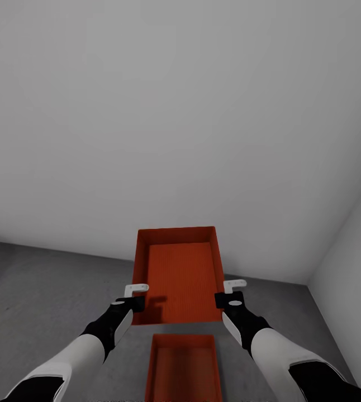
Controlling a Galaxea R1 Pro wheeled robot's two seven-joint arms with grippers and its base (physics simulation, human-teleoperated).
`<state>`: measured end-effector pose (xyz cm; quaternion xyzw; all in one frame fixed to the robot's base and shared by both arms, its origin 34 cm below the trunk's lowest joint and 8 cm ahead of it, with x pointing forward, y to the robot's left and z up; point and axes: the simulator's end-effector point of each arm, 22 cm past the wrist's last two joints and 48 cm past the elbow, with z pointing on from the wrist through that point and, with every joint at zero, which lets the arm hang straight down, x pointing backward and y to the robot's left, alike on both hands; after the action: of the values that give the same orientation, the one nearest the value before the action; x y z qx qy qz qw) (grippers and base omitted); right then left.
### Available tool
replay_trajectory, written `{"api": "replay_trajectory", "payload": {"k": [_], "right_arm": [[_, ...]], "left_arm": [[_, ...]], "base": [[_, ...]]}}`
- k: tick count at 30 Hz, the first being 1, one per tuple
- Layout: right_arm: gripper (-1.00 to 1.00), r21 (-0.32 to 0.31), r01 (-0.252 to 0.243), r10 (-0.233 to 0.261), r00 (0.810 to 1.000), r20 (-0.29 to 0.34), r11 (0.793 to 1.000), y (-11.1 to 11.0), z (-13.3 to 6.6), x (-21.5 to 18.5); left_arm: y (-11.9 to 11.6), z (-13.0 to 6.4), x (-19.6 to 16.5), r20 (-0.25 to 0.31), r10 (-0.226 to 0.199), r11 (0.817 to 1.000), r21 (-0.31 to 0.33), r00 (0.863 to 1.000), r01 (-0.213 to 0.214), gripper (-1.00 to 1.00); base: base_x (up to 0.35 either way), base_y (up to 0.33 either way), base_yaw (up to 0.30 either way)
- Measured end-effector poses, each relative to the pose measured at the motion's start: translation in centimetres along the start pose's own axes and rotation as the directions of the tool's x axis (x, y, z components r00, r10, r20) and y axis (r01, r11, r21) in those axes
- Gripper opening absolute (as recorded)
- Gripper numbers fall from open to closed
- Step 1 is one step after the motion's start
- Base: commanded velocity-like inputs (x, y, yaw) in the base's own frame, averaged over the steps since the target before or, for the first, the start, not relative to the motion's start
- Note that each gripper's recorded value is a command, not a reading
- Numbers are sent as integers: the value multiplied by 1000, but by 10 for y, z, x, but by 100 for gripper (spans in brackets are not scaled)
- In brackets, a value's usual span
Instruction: Move the two storage containers from the living room to the garage. In the garage, place one container on the floor and stack the other container on top of it (either order is fine).
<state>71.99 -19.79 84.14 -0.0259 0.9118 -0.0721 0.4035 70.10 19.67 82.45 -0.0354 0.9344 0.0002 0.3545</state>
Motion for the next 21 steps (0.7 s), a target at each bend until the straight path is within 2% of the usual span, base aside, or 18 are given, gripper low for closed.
{"api": "replay_trajectory", "payload": {"k": [21], "right_arm": [[-100, -2, 2, -2, 1000, -18, 1000, 2, 5, 10]], "left_arm": [[0, 6, 9, -18, 0, 1000, -1, 1000, 0, -100]], "base": [[0, 0, 0]]}}
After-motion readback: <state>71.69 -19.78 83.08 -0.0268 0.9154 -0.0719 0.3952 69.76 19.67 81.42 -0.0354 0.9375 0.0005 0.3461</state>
